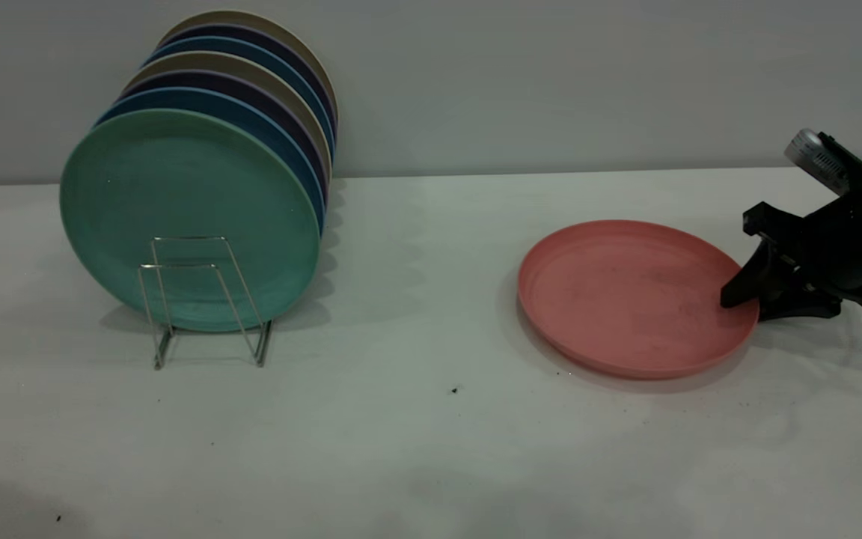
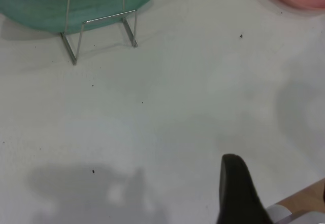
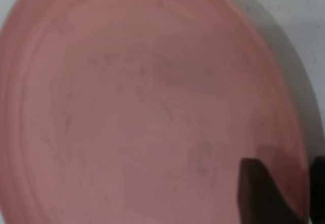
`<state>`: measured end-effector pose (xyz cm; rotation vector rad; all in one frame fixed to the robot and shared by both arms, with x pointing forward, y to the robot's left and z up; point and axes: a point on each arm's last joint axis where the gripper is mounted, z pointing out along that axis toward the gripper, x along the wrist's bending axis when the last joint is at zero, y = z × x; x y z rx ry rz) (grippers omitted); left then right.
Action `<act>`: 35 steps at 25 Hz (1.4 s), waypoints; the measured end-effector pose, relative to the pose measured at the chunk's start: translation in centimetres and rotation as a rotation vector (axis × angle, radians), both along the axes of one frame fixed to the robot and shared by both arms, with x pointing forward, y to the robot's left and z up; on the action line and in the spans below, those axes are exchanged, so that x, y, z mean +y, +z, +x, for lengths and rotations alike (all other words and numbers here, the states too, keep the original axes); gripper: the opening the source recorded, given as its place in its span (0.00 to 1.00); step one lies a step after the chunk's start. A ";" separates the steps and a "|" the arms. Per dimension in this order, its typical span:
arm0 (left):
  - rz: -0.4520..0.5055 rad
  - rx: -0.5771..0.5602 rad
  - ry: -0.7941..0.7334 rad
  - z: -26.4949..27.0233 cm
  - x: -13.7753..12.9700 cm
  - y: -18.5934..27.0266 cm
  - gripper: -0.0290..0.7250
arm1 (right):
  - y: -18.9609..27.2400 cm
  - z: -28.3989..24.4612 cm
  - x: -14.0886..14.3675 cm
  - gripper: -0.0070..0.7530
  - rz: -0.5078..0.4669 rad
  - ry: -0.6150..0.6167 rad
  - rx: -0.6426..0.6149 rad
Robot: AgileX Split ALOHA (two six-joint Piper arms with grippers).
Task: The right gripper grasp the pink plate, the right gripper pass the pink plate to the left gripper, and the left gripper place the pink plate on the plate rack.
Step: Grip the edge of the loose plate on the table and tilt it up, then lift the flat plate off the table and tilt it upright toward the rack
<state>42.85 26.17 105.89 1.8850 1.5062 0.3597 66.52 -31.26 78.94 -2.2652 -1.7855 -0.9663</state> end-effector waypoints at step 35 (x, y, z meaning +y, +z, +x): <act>-0.348 0.236 -0.044 9.4 -3.3 -12.3 0.60 | 9.5 -2.0 9.3 0.03 0.105 0.555 -0.121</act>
